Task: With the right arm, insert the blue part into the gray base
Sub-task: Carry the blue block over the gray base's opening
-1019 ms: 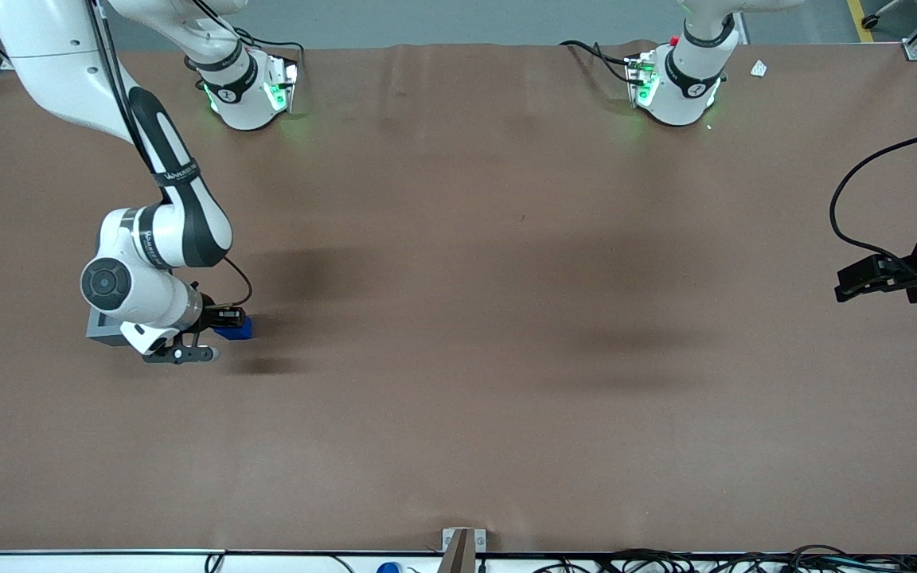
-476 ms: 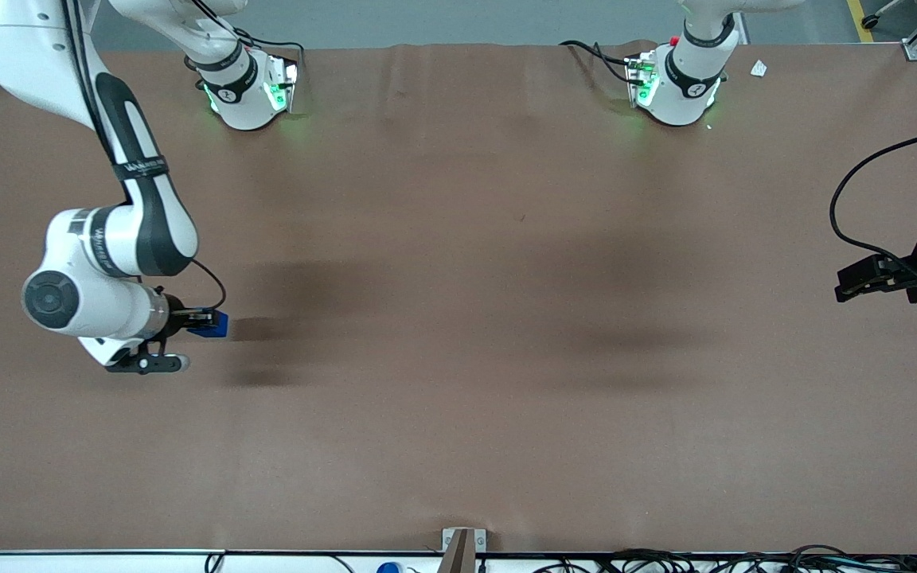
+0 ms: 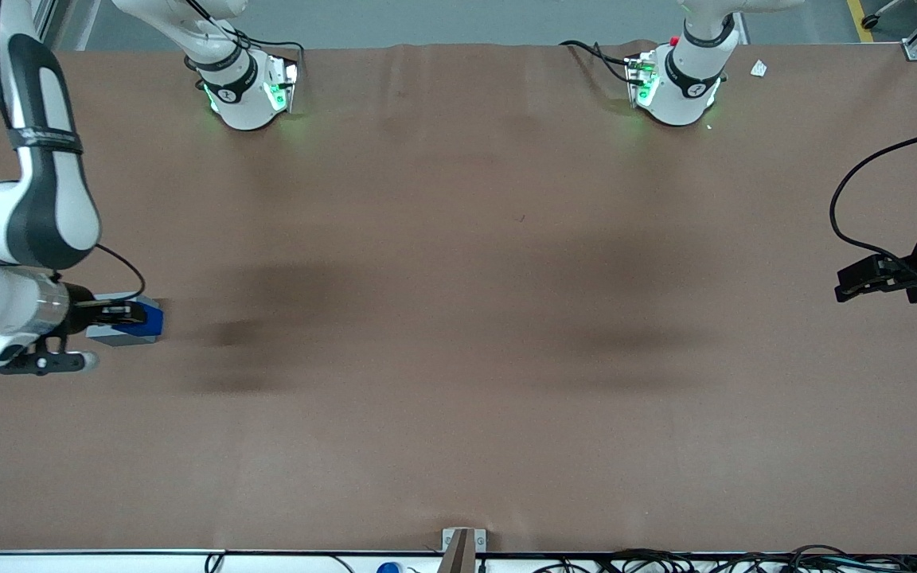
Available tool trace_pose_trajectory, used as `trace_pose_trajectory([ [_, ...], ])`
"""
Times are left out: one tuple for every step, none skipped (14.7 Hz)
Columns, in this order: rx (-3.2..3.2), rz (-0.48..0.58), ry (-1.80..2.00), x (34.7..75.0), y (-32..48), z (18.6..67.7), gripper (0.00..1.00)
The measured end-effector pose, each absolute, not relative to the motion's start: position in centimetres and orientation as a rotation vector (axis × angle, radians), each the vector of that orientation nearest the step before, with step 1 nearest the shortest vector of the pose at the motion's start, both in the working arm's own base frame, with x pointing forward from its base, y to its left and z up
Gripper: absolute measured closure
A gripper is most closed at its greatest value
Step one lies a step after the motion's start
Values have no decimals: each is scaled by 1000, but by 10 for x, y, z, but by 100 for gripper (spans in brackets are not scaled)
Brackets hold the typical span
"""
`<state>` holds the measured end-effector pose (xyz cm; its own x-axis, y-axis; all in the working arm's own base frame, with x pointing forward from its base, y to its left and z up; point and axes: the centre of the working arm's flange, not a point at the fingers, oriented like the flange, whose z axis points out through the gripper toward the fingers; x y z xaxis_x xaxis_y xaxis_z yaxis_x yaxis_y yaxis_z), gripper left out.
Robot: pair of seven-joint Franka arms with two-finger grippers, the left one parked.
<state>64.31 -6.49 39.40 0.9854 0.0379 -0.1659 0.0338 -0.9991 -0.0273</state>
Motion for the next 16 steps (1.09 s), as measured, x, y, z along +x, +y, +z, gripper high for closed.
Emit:
trace_pose_trajectory([
  [-3104,253,-60,641,-77,397,49],
  [-3102,251,-67,640,-89,397,49],
  [-3102,251,-69,638,-102,397,49],
  [-3106,251,-64,636,-114,396,49],
  [-3111,244,-56,634,-125,395,49],
  [-3114,232,-56,632,-135,392,49],
  [-3116,218,-61,630,-143,386,49],
  [-3118,202,-68,628,-151,379,49],
  [-3119,189,-77,626,-158,371,49],
  [-3120,182,-80,624,-164,366,49],
  [-3119,185,-76,622,-168,361,49],
  [-3119,185,-74,621,-170,358,49],
  [-3121,178,-72,620,-171,356,49],
  [-3123,174,-72,619,-172,352,49],
  [-3125,177,-74,619,-173,348,49],
  [-3129,184,-78,618,-173,344,49],
])
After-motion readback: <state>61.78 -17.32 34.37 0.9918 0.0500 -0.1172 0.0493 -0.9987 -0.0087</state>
